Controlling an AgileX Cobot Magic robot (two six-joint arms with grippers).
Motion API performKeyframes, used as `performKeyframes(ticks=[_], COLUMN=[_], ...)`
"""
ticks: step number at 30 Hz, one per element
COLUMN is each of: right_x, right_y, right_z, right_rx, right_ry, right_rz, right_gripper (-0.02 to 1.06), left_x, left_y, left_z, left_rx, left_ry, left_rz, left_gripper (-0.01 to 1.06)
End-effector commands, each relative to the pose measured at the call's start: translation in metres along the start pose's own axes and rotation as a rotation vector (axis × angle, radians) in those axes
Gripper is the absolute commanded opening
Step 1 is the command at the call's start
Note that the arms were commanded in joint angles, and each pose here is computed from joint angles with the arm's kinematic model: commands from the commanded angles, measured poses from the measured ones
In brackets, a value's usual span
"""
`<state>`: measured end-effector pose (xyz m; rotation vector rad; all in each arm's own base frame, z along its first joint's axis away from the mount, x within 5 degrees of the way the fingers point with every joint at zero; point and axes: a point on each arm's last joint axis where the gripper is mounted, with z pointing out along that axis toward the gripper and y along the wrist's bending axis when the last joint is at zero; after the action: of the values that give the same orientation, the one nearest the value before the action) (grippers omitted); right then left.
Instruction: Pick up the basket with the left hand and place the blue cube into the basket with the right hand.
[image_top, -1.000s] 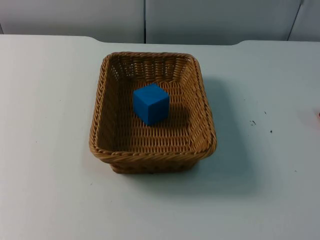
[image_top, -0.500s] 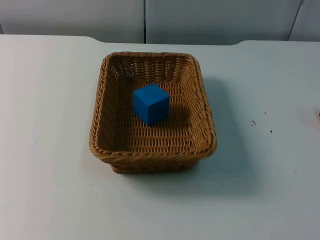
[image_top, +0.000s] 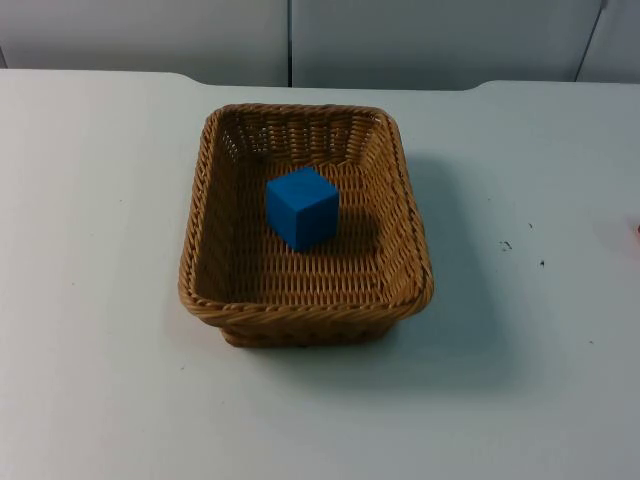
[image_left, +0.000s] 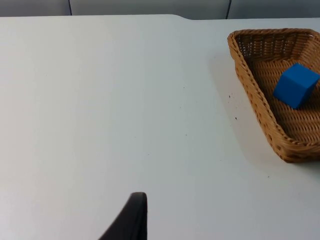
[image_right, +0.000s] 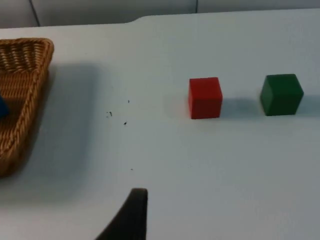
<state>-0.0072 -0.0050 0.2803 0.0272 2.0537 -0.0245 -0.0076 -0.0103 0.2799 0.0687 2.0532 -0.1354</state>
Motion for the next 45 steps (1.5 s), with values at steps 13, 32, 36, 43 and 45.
performKeyframes(ticks=[13,32,36,43,45], right_x=[0.0017,0.0017,0.0017,0.0017,0.0017], right_y=[-0.0001,-0.0001,-0.0001,-0.0001,-0.0001], right_z=[0.0014,0.0013,0.0013,0.0013,0.0013], right_rx=[0.043,0.049,0.049,0.049,0.049], right_ry=[0.0,0.0,0.0,0.0,0.0], right_rz=[0.012,0.015,0.015,0.015,0.015], right_gripper=[1.05,1.05,1.05,1.05,1.05], left_x=[0.0001,0.0,0.0,0.0,0.0], left_y=[0.0003,0.0003,0.0003,0.0003,0.0003], left_z=[0.0005,0.0006,0.0006,0.0006,0.0006], left_rx=[0.005,-0.002,-0.002,-0.002,-0.002], left_ry=[-0.011,-0.012,-0.012,-0.012,-0.012], left_rz=[0.0,-0.004,-0.004,-0.004,-0.004], left_gripper=[1.05,1.05,1.05,1.05,1.05])
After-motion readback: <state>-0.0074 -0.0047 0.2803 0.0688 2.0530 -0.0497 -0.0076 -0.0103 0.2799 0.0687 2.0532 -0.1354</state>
